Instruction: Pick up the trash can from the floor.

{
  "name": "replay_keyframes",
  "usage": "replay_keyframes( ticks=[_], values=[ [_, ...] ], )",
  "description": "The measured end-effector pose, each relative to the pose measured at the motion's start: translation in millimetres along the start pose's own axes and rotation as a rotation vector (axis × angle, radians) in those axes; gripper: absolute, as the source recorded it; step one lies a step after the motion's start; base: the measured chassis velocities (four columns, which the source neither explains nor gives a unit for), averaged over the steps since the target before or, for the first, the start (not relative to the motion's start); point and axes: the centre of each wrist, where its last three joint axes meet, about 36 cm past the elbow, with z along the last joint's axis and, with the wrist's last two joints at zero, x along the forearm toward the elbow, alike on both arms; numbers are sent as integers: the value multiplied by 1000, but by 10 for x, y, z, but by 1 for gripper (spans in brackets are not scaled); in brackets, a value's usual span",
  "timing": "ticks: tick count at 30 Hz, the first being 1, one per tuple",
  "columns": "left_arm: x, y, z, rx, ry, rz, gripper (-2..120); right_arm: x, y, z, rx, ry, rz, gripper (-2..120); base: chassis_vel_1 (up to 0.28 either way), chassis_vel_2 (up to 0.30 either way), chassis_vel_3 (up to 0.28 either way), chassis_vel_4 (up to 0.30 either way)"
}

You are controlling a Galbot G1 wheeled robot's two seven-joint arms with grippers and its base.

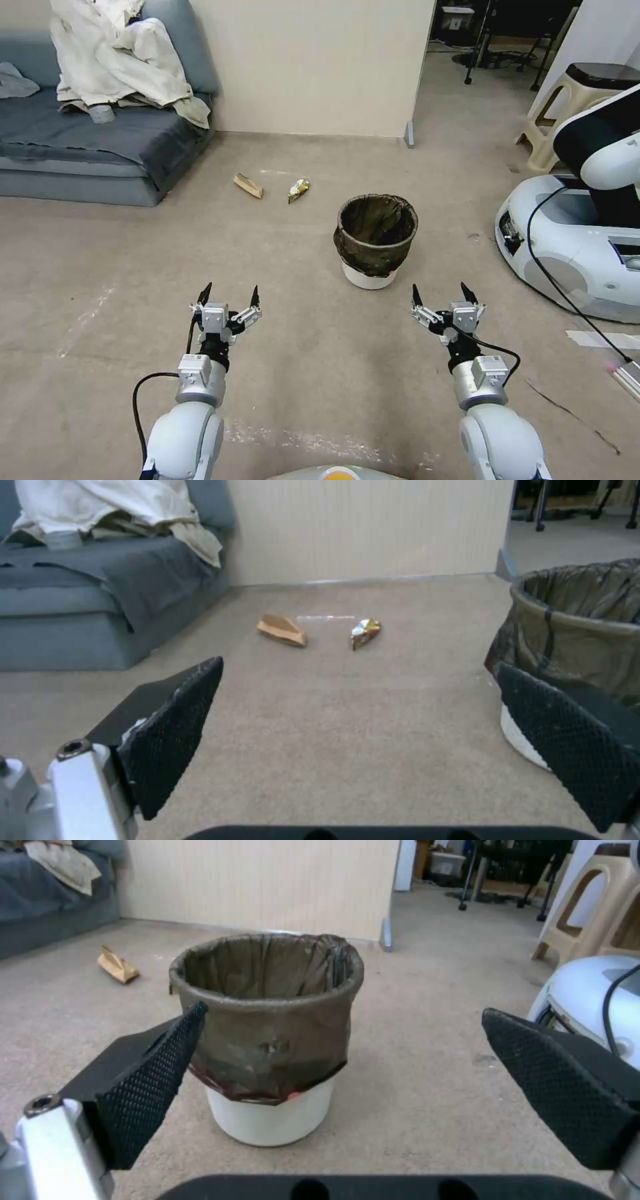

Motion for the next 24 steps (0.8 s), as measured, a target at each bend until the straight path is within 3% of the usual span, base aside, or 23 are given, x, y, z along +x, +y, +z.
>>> replay_keyframes(
  ticks=[3,6,9,11,12,14,15,17,18,20,24],
  values=[
    [3,34,-162,4,-25,1,100,37,-3,-61,-7,-12,3,100,0,0,0,0],
    [24,92,-463,11,-70,8,100,157,-14,-265,-32,-51,9,100,0,0,0,0],
    [43,109,-608,11,-99,12,100,307,-35,-512,-59,-98,17,100,0,0,0,0],
    [45,109,-611,11,-97,12,100,313,-36,-523,-60,-100,17,100,0,0,0,0],
    [80,146,-807,9,-124,16,100,467,-63,-768,-78,-145,24,100,0,0,0,0],
    [103,161,-902,8,-137,18,100,524,-74,-852,-84,-160,26,100,0,0,0,0],
    [148,183,-1070,7,-156,25,100,596,-89,-958,-93,-179,29,100,0,0,0,0],
    [223,206,-1296,5,-186,35,100,626,-107,-953,-105,-168,23,100,0,0,0,0],
    [223,206,-1296,5,-186,35,100,626,-107,-953,-105,-168,23,100,0,0,0,0],
    [336,225,-1571,0,-222,52,100,630,-123,-940,-111,-165,19,100,0,0,0,0],
    [376,263,-1660,-17,-220,51,100,618,-123,-905,-114,-159,17,100,0,0,0,0]
  ],
)
